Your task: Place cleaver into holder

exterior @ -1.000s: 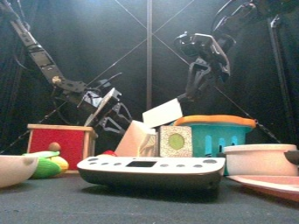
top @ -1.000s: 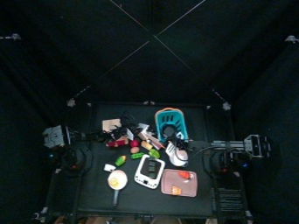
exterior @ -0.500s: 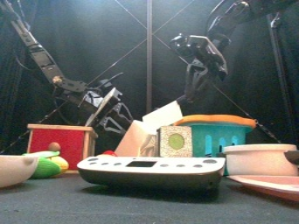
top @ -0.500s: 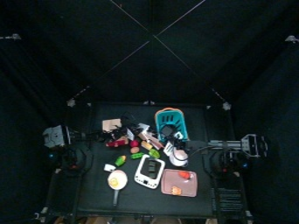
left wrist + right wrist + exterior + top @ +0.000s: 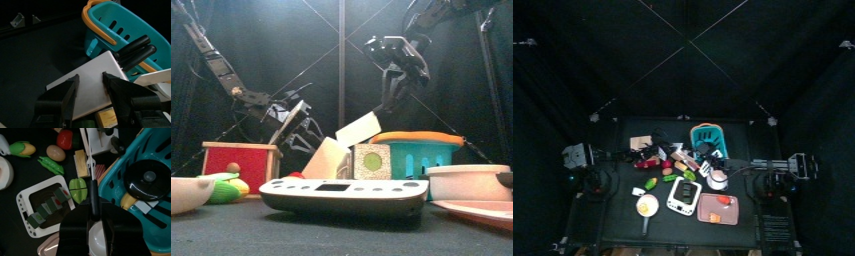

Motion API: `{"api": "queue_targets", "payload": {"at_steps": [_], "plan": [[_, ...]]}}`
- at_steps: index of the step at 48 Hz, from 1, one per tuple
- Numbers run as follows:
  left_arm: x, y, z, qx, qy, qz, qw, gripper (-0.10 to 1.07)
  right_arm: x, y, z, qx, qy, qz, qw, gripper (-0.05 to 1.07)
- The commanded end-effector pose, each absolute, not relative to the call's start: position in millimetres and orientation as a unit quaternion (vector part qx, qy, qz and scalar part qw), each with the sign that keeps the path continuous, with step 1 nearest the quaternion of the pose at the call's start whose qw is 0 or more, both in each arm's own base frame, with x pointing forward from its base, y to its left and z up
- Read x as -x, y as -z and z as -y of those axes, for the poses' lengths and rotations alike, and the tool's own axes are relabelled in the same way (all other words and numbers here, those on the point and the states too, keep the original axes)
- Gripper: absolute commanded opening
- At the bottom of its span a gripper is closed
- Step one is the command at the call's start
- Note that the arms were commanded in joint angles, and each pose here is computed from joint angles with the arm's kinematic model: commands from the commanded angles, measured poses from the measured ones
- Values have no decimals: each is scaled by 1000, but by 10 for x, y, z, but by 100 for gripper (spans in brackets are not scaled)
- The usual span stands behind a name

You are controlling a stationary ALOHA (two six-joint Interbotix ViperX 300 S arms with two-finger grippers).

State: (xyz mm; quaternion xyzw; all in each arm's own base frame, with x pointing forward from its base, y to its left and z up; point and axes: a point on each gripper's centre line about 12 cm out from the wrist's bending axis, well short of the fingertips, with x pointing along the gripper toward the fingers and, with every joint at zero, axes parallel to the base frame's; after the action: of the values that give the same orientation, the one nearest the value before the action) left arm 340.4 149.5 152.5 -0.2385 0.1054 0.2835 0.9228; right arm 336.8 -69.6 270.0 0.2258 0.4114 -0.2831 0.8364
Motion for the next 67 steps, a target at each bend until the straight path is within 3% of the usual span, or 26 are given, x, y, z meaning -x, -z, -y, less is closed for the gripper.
{"api": "queue_targets", "payload": {"at_steps": [1, 28, 67], "plan": [[-3457, -1607, -1507, 236, -279, -93, 926, 82, -3404, -2856, 725, -229, 284, -396, 843, 46], [-3482, -1624, -1503, 232, -275, -92, 928, 82, -3593, -2749, 781, -214, 249, -475, 816, 46], [-3515, -1665, -1511, 229, -271, -86, 931, 82, -3591, -2974, 950, -245, 260, -479, 802, 46]]}}
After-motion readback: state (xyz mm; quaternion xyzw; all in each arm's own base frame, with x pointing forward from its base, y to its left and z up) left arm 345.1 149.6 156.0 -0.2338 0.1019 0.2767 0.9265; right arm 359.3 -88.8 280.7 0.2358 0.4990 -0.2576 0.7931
